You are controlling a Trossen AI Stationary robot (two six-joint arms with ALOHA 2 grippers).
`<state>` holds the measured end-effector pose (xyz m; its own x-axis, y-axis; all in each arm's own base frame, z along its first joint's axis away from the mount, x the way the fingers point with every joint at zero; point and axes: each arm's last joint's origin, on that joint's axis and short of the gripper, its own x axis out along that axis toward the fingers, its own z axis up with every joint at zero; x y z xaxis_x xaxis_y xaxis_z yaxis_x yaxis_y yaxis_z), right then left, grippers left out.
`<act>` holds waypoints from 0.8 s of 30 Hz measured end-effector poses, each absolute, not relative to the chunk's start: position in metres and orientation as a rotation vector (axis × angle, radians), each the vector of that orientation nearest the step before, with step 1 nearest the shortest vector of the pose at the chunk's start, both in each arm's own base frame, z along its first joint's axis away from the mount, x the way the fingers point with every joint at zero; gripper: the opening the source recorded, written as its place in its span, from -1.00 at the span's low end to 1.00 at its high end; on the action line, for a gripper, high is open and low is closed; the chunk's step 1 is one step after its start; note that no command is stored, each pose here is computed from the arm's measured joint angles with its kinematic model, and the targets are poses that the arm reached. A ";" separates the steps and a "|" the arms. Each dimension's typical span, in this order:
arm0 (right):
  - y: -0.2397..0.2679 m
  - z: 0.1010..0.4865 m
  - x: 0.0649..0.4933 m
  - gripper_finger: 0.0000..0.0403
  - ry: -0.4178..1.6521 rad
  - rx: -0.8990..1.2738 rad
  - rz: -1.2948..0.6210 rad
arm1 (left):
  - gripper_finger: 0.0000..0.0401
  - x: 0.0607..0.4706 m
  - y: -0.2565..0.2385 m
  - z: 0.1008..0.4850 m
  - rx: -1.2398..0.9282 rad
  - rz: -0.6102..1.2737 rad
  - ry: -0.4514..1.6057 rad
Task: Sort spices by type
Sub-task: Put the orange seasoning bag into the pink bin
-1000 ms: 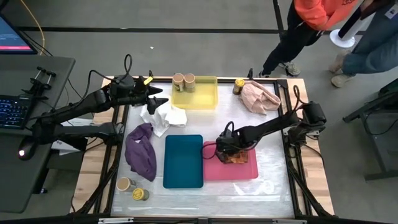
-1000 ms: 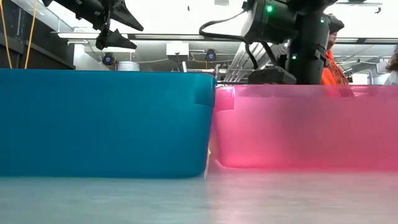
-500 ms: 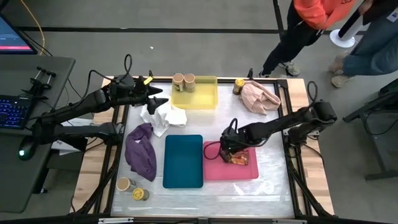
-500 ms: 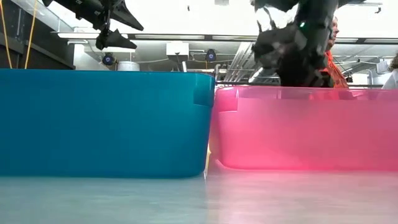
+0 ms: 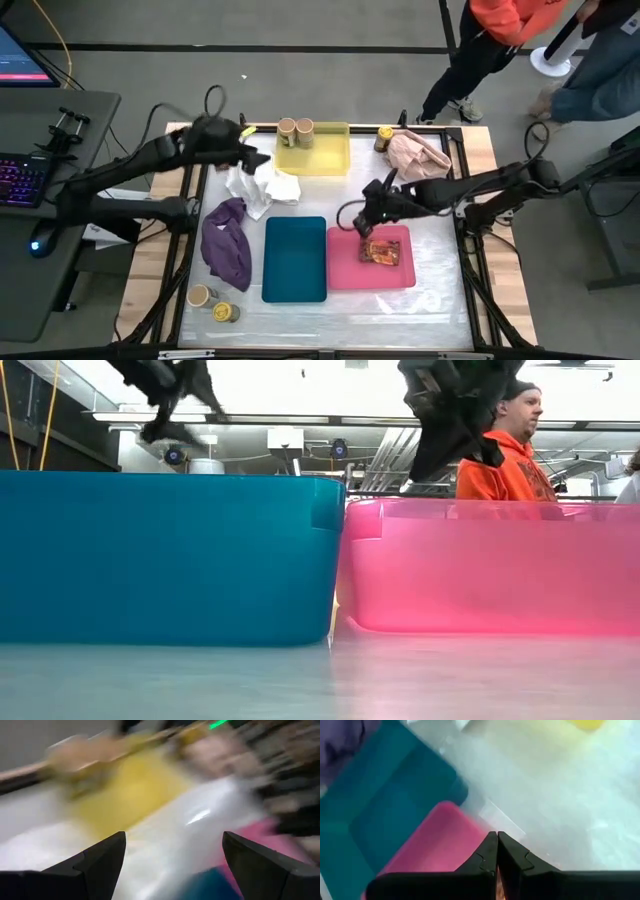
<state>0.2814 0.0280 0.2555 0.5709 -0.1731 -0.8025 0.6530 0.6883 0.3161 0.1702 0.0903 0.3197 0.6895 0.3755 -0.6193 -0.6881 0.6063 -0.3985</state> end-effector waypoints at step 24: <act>0.014 0.255 0.280 -1.00 0.863 0.539 -0.499 | 0.59 0.138 0.212 0.228 -0.847 1.643 0.864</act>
